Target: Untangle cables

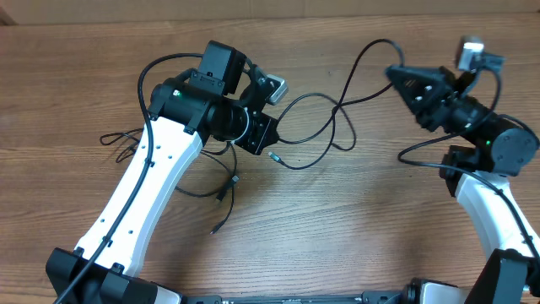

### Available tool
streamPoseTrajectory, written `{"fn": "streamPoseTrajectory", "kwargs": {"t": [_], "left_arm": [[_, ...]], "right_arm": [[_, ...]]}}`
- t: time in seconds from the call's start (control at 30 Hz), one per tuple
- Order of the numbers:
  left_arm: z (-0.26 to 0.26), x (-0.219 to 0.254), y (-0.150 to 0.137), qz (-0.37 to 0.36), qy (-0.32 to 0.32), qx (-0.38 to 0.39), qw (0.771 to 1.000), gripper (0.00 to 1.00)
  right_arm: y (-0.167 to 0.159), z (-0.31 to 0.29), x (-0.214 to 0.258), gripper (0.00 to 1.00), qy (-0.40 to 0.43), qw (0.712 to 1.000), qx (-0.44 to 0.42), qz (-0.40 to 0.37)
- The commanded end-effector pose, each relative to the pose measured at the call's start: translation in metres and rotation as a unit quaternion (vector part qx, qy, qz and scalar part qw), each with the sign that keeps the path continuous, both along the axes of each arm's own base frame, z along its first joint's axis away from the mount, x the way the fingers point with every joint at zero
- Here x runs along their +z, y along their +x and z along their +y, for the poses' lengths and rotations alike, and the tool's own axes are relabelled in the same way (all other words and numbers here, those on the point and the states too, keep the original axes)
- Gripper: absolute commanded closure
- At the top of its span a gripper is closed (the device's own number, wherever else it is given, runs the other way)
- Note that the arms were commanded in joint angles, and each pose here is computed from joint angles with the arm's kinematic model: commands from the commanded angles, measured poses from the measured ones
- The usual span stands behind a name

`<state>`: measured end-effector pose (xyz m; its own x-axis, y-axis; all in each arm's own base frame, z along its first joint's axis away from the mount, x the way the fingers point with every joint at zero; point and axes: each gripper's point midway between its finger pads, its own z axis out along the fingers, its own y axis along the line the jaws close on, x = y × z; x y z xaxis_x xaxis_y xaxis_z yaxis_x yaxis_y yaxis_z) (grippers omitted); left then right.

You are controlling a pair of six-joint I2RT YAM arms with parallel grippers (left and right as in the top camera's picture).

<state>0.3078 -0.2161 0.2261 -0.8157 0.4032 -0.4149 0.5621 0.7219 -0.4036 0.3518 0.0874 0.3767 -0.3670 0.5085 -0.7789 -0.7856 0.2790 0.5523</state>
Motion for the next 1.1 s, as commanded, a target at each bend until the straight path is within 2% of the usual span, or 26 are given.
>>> {"fn": "streamPoseTrajectory", "kwargs": {"t": [0.0, 0.23, 0.43, 0.63, 0.8, 1.0, 1.03, 1.07], "left_arm": [[0.022, -0.012, 0.011, -0.023, 0.068, 0.019, 0.997, 0.96], [0.030, -0.015, 0.015, -0.030, 0.089, 0.028, 0.995, 0.96], [0.031, -0.019, 0.016, -0.027, 0.097, 0.030, 0.994, 0.95], [0.038, -0.034, 0.020, -0.012, 0.126, 0.040, 0.991, 0.96], [0.034, -0.035, 0.023, -0.006, 0.114, 0.053, 0.992, 0.96], [0.002, -0.018, 0.026, -0.010, 0.023, 0.025, 0.999, 0.95], [-0.001, -0.016, 0.026, -0.008, 0.013, 0.027, 1.000, 0.88], [-0.001, -0.016, 0.028, -0.008, 0.010, 0.032, 0.999, 0.69]], "right_arm": [[0.012, -0.026, 0.014, 0.96, 0.080, 0.995, -0.035, 0.047], [0.027, -0.063, 0.031, 0.96, 0.221, 0.966, -0.061, 0.120], [0.032, -0.082, 0.042, 0.96, 0.304, 0.940, -0.071, 0.138], [0.037, -0.102, 0.051, 0.96, 0.399, 0.899, -0.062, 0.166], [0.036, -0.097, 0.049, 0.96, 0.390, 0.903, -0.054, 0.174], [0.035, -0.090, 0.046, 0.96, 0.375, 0.908, -0.043, 0.182], [0.034, -0.089, 0.047, 0.96, 0.372, 0.909, -0.041, 0.181], [0.032, -0.087, 0.047, 0.96, 0.367, 0.912, -0.037, 0.179]]}}
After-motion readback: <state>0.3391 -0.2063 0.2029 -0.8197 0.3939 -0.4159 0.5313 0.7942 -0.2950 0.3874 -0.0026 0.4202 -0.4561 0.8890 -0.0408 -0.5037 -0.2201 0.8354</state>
